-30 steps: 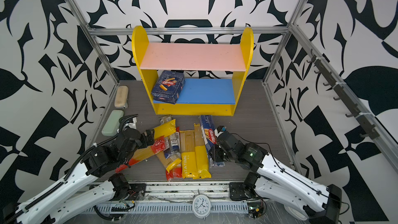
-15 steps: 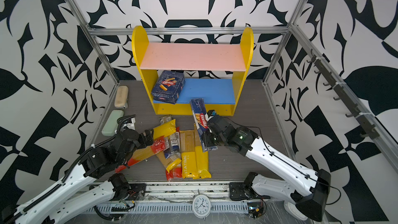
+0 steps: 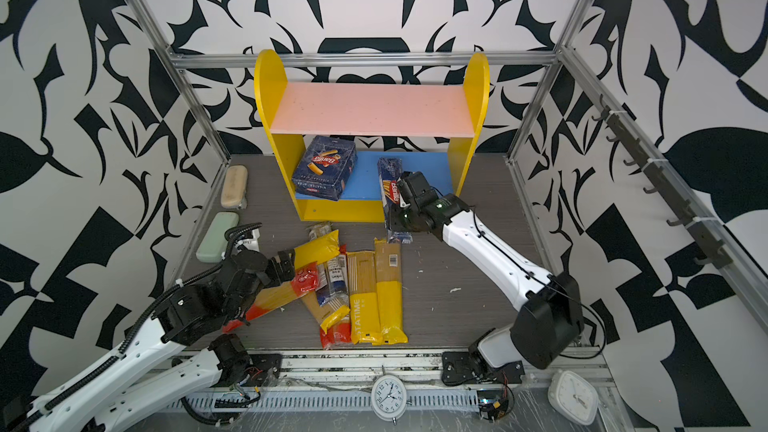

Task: Place and organize the pasta boxes and bags onto the shelf
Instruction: 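Lift the spaghetti box with the right gripper toward the blue shelf, then stand the spaghetti box beside the rigatoni box and open the right gripper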

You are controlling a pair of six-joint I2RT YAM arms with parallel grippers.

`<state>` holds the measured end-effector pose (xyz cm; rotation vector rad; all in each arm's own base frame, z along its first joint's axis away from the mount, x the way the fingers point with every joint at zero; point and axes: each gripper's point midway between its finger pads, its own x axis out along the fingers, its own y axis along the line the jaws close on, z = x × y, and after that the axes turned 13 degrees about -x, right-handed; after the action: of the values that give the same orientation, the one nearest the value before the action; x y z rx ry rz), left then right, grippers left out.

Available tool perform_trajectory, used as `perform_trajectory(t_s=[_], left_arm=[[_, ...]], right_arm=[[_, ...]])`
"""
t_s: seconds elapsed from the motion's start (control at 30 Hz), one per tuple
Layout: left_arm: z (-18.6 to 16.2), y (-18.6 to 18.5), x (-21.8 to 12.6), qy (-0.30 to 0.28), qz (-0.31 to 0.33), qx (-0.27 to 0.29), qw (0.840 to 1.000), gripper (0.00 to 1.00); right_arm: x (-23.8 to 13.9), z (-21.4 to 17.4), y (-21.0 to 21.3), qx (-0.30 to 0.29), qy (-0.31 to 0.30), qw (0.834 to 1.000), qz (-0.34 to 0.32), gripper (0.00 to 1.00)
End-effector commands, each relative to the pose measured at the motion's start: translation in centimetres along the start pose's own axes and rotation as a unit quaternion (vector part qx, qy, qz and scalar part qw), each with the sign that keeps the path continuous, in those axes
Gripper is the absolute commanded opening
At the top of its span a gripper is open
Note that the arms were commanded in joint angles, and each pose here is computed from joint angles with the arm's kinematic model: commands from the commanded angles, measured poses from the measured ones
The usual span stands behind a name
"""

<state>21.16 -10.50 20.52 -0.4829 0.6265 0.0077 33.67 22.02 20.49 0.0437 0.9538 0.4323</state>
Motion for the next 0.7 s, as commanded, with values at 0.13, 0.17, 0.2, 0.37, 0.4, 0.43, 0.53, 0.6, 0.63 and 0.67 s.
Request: perform_trajectory(t_s=[0.13, 0.17, 0.2, 0.37, 0.4, 0.43, 0.53, 0.6, 0.63, 0.67], left_arm=[[-0.7, 0.7, 1.0, 0.006, 0.026, 0.017, 0.999, 0.99], [-0.8, 0.6, 1.1, 0.007, 0.028, 0.019, 0.999, 0.99], [-0.9, 0.7, 1.2, 0.009, 0.03, 0.021, 0.999, 0.99], [-1.1, 0.7, 1.4, 0.013, 0.033, 0.024, 0.999, 0.99], [-1.1, 0.6, 1.4, 0.012, 0.031, 0.023, 0.999, 0.99], [-1.1, 0.7, 1.4, 0.013, 0.031, 0.023, 0.999, 0.99], [-1.0, 0.7, 1.3, 0.01, 0.029, 0.021, 0.999, 0.99], [-1.0, 0.7, 1.2, 0.009, 0.027, 0.02, 0.999, 0.99], [-1.0, 0.7, 1.2, 0.009, 0.026, 0.019, 0.999, 0.99], [-1.0, 0.8, 1.2, 0.008, 0.027, 0.019, 0.999, 0.99]], right_arm=[[-1.3, 12.2, 1.3, -0.013, -0.17, 0.985, 0.018, 0.33], [-0.7, 12.7, 1.3, -0.011, -0.169, 0.985, 0.017, 0.33], [0.1, 13.1, 1.4, -0.008, -0.165, 0.986, 0.018, 0.34], [3.4, 14.7, 2.2, 0.003, -0.144, 0.989, 0.033, 0.4], [3.9, 14.9, 2.3, 0.006, -0.142, 0.989, 0.035, 0.41], [4.2, 15.3, 2.5, 0.009, -0.143, 0.989, 0.039, 0.44], [5.0, 15.9, 2.9, 0.011, -0.141, 0.989, 0.048, 0.59], [5.1, 16.0, 3.1, 0.008, -0.137, 0.989, 0.052, 0.64], [5.1, 16.0, 3.2, 0.006, -0.135, 0.989, 0.053, 0.65], [5.1, 15.9, 3.1, 0.006, -0.133, 0.99, 0.053, 0.67]])
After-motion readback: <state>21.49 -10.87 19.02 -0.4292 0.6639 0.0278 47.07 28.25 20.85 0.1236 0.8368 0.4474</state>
